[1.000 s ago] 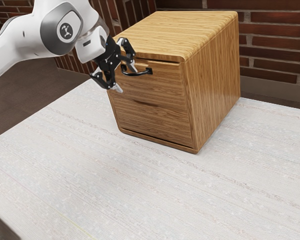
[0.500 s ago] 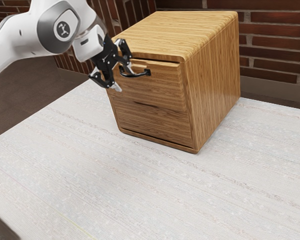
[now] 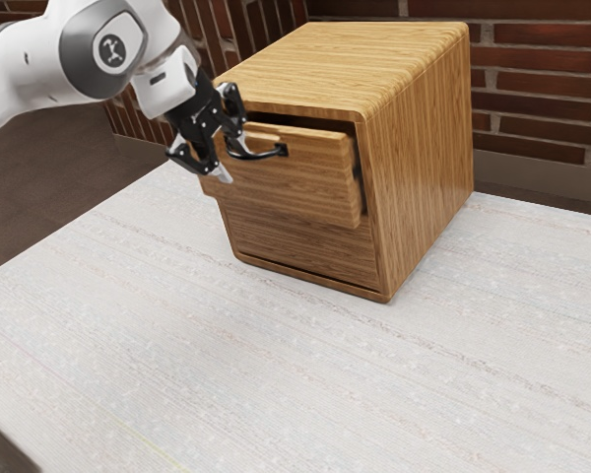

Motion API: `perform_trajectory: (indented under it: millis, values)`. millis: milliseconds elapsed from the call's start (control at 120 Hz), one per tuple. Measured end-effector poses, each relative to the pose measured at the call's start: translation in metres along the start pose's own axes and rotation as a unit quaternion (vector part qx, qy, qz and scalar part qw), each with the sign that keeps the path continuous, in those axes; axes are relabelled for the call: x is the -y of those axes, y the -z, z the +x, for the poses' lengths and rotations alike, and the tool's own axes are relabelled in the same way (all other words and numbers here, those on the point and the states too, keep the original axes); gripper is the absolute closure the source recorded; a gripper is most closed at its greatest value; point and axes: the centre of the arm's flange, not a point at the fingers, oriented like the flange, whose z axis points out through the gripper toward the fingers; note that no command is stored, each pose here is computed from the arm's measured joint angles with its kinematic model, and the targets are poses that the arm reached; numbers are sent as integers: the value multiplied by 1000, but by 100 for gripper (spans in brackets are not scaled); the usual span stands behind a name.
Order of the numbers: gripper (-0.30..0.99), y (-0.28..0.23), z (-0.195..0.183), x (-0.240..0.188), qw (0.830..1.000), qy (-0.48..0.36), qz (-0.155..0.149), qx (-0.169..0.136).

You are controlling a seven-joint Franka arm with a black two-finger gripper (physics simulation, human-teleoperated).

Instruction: Pull the drawer handle with one arm to open the drawer

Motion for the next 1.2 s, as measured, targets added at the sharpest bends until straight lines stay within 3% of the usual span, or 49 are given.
perform_trajectory:
  millis: [1200]
  values:
    - [64, 13, -3, -12, 999, 49, -23, 2]
